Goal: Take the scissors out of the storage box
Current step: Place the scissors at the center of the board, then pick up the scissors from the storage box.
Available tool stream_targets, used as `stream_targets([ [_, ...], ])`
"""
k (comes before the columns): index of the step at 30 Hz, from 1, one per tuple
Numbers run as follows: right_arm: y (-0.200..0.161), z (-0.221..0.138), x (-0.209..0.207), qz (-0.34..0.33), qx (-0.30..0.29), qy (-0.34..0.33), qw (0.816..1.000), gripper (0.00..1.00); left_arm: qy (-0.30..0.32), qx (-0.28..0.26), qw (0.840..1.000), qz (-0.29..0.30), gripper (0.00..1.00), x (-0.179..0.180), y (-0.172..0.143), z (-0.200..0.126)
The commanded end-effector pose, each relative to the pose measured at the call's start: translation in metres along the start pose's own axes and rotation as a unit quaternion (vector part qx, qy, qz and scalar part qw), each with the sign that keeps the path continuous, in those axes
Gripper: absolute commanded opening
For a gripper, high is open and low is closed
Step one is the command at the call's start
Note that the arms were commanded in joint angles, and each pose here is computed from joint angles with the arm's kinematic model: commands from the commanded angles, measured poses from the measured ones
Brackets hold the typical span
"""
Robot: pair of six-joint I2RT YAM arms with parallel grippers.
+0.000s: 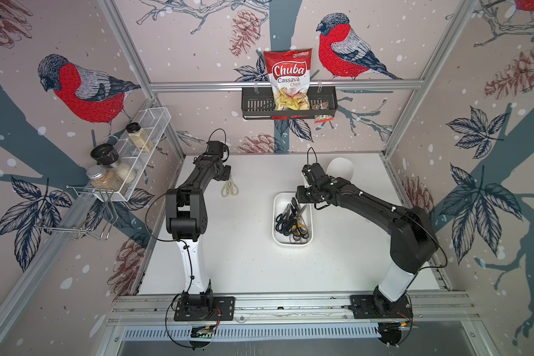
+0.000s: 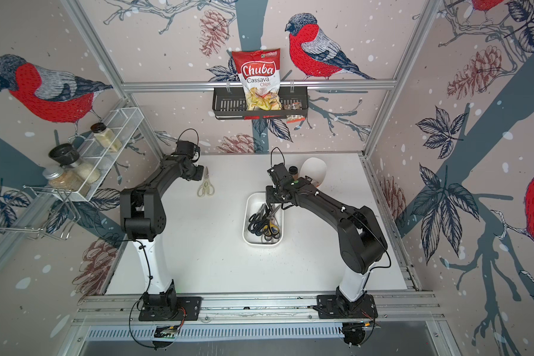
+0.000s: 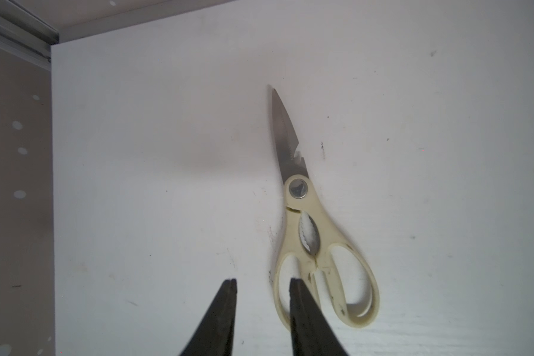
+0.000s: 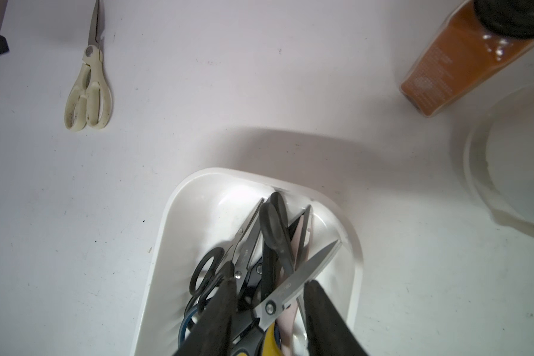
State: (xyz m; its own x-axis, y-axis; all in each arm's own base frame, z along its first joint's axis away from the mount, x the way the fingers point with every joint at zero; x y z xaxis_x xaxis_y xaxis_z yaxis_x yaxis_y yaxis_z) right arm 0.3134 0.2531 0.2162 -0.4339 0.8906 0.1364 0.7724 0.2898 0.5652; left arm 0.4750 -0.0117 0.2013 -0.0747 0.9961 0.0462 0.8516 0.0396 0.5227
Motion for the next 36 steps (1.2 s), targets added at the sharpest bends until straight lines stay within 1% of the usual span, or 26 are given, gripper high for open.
stream_targets([
  [1,-0.006,-0.004,0.006,-0.02,0.015,-0.011,1.0,0.43,-0.027,0.031,0.999,-0.036,0.35,-0.01,-0.009,-0.018],
  [4,-0.019,-0.004,0.016,-0.028,0.038,-0.006,0.999,0.43,-0.051,0.046,0.997,-0.042,0.35,-0.027,-0.023,-0.03],
  [7,-0.035,-0.005,0.026,-0.027,0.06,0.006,0.998,0.44,-0.083,0.06,0.994,-0.038,0.35,-0.05,-0.043,-0.041],
  [10,-0.05,-0.007,0.031,-0.009,0.074,0.018,0.997,0.44,-0.113,0.071,0.991,-0.031,0.35,-0.07,-0.067,-0.051],
  [12,-0.059,-0.008,0.032,0.005,0.082,0.021,0.996,0.43,-0.135,0.078,0.987,-0.044,0.35,-0.076,-0.081,-0.055],
  [18,-0.072,-0.009,0.036,0.061,0.093,0.024,0.994,0.4,-0.198,0.079,0.971,-0.104,0.34,-0.077,-0.106,-0.072],
  [22,-0.076,-0.003,0.042,0.088,0.102,0.012,0.991,0.36,-0.213,0.068,0.966,-0.128,0.34,-0.074,-0.118,-0.08],
  [23,-0.077,-0.002,0.043,0.095,0.104,0.005,0.99,0.34,-0.216,0.066,0.965,-0.131,0.34,-0.073,-0.121,-0.081],
  [24,-0.079,0.001,0.044,0.101,0.107,-0.001,0.989,0.3,-0.215,0.064,0.965,-0.133,0.34,-0.072,-0.124,-0.082],
  [26,-0.083,0.004,0.044,0.11,0.112,-0.006,0.988,0.28,-0.21,0.056,0.966,-0.138,0.34,-0.069,-0.13,-0.084],
  [32,-0.085,0.007,0.046,0.133,0.119,-0.027,0.984,0.27,-0.208,0.035,0.967,-0.143,0.35,-0.064,-0.138,-0.094],
  [36,-0.087,0.013,0.047,0.138,0.124,-0.03,0.982,0.27,-0.212,0.04,0.966,-0.139,0.35,-0.064,-0.14,-0.095],
])
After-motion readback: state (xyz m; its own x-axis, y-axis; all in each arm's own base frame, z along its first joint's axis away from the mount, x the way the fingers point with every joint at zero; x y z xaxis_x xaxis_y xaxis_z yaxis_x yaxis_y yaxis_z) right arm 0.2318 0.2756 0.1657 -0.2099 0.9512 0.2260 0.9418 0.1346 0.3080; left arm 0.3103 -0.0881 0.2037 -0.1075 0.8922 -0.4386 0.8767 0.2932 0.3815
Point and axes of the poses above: each gripper's point midway between its finger pads, its own z axis out along the fingers, its own x axis along the line the jaws close on, y = z × x, the point moved 10 cm from there along -z, back along the fingers, and after that the axes turned 10 degrees about -z, right-handed, at the moved point
